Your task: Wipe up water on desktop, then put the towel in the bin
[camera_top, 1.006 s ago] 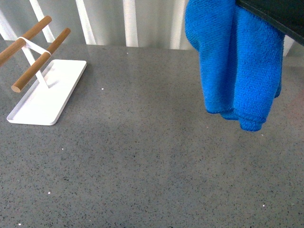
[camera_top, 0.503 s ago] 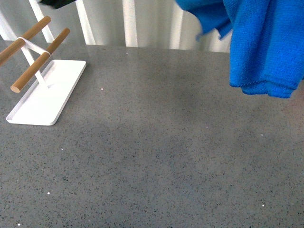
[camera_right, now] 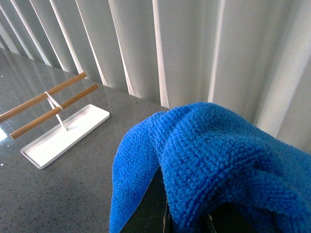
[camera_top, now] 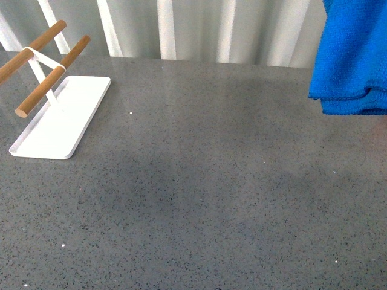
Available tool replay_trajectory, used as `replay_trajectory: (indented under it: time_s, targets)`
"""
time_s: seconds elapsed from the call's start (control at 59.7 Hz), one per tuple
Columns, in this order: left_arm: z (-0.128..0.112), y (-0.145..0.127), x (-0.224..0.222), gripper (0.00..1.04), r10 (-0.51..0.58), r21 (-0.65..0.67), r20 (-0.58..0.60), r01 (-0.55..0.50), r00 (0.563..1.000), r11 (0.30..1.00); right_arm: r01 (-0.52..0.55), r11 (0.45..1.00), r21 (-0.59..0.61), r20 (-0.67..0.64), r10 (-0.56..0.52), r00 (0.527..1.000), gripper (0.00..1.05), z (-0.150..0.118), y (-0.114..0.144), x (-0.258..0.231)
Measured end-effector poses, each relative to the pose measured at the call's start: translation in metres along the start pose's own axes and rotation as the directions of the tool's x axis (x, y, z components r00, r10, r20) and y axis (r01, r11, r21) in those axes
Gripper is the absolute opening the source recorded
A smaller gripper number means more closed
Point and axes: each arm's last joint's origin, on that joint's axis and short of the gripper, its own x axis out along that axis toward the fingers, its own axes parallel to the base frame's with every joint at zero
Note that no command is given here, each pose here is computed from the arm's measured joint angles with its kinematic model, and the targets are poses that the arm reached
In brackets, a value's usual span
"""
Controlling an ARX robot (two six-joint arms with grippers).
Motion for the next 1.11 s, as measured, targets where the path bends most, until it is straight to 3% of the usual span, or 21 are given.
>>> replay_trajectory:
  time_s: [0.201, 0.352, 0.385, 0.436, 0.52, 0.872, 1.106]
  targets:
    - [-0.011, -0.005, -0.064, 0.98, 0.015, 0.018, 0.072, -0.016, 0.997, 1.0, 0.016, 1.0, 0.011, -0.014, -0.016, 1.0, 0.04, -0.004, -0.005, -0.001]
    - [-0.017, -0.002, -0.087, 0.96, 0.061, 0.048, 0.127, -0.067, 0.99, 0.997, 0.026, 1.0, 0.01, -0.021, -0.026, 0.999, 0.04, -0.004, -0.007, -0.002]
    - [-0.019, 0.002, -0.088, 0.89, 0.161, 0.112, 0.241, -0.192, 0.957, 0.975, 0.026, 1.0, 0.01, -0.022, -0.026, 0.999, 0.04, -0.005, -0.007, -0.002]
    - [-0.028, 0.005, -0.087, 0.8, 0.216, 0.171, 0.367, -0.294, 0.905, 0.94, 0.027, 1.0, 0.009, -0.023, -0.027, 0.999, 0.04, -0.005, -0.007, -0.002]
    - [-0.038, 0.002, -0.084, 0.66, 0.23, 0.215, 0.485, -0.37, 0.844, 0.904, 0.034, 0.999, 0.012, -0.029, -0.034, 0.999, 0.04, -0.005, -0.008, -0.002]
    - [-0.075, -0.014, -0.068, 0.03, 0.203, 0.237, 0.506, -0.361, 0.838, 0.902, 0.04, 0.999, 0.013, -0.033, -0.039, 0.999, 0.04, -0.006, -0.01, -0.004]
    - [-0.09, -0.019, -0.065, 0.03, 0.197, 0.243, 0.496, -0.353, 0.845, 0.903, 0.032, 0.999, 0.012, -0.037, -0.031, 0.999, 0.04, -0.004, -0.007, -0.005]
